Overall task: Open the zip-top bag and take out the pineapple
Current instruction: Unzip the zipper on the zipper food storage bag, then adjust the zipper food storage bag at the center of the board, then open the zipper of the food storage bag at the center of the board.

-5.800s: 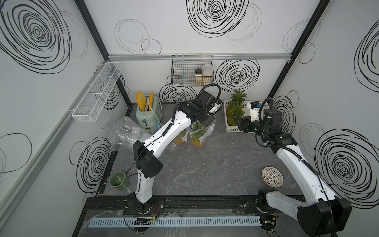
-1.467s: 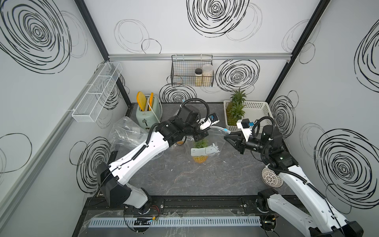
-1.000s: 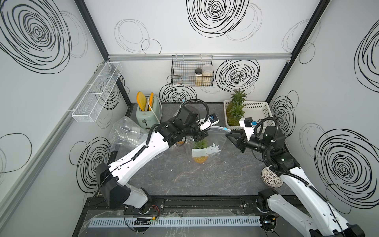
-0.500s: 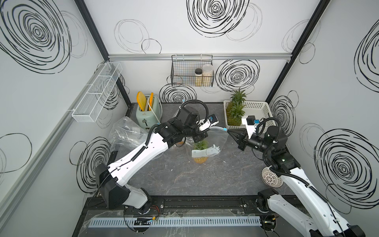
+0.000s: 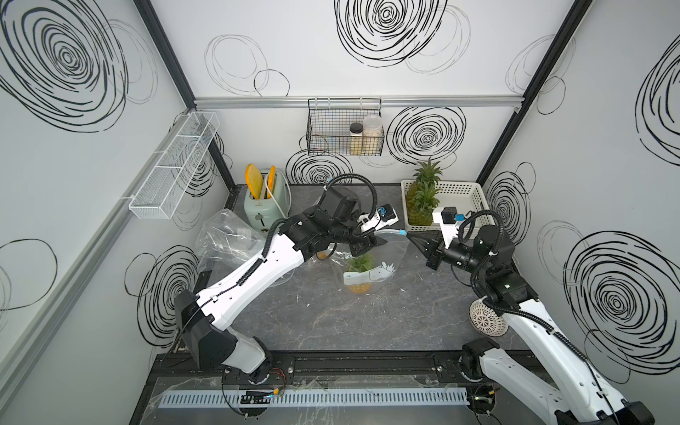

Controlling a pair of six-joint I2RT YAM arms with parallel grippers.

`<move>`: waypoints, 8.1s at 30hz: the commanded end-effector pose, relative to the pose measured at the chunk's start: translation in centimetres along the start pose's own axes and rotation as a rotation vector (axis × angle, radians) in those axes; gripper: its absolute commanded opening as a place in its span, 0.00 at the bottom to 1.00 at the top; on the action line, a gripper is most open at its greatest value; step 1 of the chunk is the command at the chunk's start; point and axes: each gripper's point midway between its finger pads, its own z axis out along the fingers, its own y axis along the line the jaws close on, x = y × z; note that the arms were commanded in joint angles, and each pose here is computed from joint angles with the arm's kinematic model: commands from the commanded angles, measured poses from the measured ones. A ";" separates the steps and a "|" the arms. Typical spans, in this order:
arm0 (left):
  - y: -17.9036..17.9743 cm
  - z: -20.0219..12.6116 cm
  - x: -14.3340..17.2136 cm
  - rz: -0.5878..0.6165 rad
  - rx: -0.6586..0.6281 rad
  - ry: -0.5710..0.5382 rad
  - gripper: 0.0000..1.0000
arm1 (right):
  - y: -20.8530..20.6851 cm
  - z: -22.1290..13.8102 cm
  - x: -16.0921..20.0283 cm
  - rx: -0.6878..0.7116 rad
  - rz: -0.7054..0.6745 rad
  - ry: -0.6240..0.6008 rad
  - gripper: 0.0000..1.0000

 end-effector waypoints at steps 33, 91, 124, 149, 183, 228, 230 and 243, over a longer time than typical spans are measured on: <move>-1.6 3.3 -3.8 0.053 0.197 -0.090 0.38 | 0.6 0.2 -0.4 -0.038 -0.021 -0.001 0.00; 1.3 -2.8 1.4 -0.041 -0.051 0.034 0.13 | -7.0 -3.1 -1.2 0.237 0.102 -0.069 0.00; -0.1 -10.5 9.9 -0.260 -0.259 0.111 0.14 | -8.1 -2.3 -2.1 0.214 0.113 -0.080 0.00; 3.9 -14.5 3.8 -0.248 -0.392 -0.073 0.15 | -4.2 -3.6 -3.6 0.190 0.144 -0.009 0.42; 0.5 1.5 14.3 -0.578 -0.224 0.143 0.00 | -0.6 5.8 15.7 0.064 0.735 0.450 0.00; -0.4 -3.8 10.4 -0.689 -0.061 -0.167 0.59 | -2.6 2.6 5.8 0.074 0.475 0.383 0.62; -0.6 -3.3 10.2 -0.700 -0.017 -0.189 0.61 | -1.4 2.9 5.7 0.044 0.483 0.383 0.63; -0.7 -0.8 11.8 -0.731 0.017 -0.183 0.63 | 0.6 8.1 8.5 -0.059 0.551 0.424 0.66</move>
